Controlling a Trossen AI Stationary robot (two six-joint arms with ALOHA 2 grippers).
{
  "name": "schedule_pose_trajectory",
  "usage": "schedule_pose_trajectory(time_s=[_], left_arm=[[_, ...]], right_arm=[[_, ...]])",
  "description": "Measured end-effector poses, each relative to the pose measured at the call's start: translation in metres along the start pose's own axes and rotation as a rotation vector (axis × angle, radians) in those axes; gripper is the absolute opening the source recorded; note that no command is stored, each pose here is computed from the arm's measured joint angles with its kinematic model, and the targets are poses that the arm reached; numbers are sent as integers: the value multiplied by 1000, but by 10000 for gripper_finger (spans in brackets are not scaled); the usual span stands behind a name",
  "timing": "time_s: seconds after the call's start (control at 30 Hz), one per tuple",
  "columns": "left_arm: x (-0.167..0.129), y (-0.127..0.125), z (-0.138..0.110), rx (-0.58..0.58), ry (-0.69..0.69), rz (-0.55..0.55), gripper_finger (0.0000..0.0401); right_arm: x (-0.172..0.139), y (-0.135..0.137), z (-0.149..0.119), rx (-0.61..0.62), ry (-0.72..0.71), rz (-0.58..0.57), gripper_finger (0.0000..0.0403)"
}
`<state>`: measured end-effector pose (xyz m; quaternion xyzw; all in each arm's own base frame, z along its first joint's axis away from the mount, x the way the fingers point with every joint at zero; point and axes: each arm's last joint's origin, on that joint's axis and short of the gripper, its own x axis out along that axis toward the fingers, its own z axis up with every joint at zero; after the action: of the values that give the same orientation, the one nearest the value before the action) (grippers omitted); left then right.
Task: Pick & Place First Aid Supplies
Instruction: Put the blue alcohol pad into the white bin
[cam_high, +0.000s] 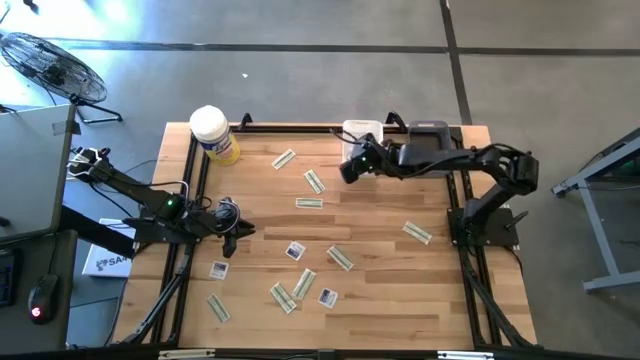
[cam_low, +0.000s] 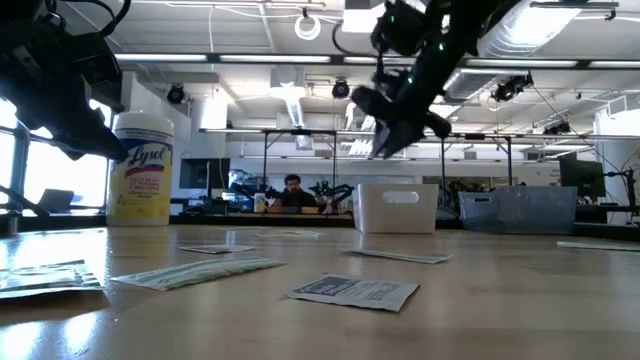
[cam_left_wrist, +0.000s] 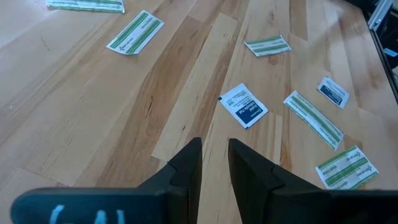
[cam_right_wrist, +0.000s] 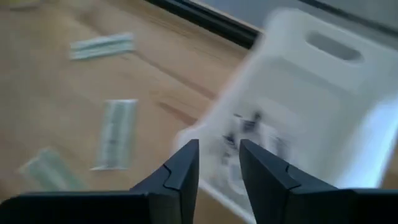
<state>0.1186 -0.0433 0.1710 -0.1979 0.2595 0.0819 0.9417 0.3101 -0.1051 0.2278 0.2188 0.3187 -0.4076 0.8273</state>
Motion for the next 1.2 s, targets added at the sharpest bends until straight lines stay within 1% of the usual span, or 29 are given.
schedule_pose_trajectory(time_s=[0.07, 0.13, 0.23, 0.3, 0.37, 0.43, 0.5, 0.57, 0.67, 0.8, 0.87, 0.97, 1.13, 1.2], left_arm=[[0, 0, 0, 1, 0, 0, 76], [0, 0, 0, 0, 0, 0, 76], [0, 0, 0, 0, 0, 0, 76], [0, 0, 0, 0, 0, 0, 76], [0, 0, 0, 0, 0, 0, 76], [0, 0, 0, 0, 0, 0, 76], [0, 0, 0, 0, -1, -1, 76], [0, 0, 0, 1, 1, 1, 76], [0, 0, 0, 1, 1, 0, 76], [0, 0, 0, 1, 1, 0, 76], [0, 0, 0, 1, 1, 0, 76], [0, 0, 0, 1, 1, 1, 76], [0, 0, 0, 1, 1, 1, 76], [0, 0, 0, 1, 1, 0, 76]], right_arm=[[-11, 19, -2, -65, -20, 62, 110], [-23, 40, -11, -151, -33, 139, 110], [-42, 70, -31, -300, -30, 286, 111], [-54, 89, -48, -397, -28, 397, 111], [-63, 106, -69, -475, -29, 482, 111], [-72, 123, -87, -513, -31, 561, 111], [-78, 139, -106, -525, -32, 632, 111], [-80, 154, -125, -539, -30, 701, 111], [-79, 171, -156, -544, 17, 782, 111], [-78, 182, -191, -543, 108, 829, 111], [-78, 185, -203, -521, 143, 840, 111], [-80, 192, -216, -501, 150, 872, 111], [-83, 207, -230, -530, 170, 889, 111], [-85, 211, -233, -548, 181, 872, 111]])
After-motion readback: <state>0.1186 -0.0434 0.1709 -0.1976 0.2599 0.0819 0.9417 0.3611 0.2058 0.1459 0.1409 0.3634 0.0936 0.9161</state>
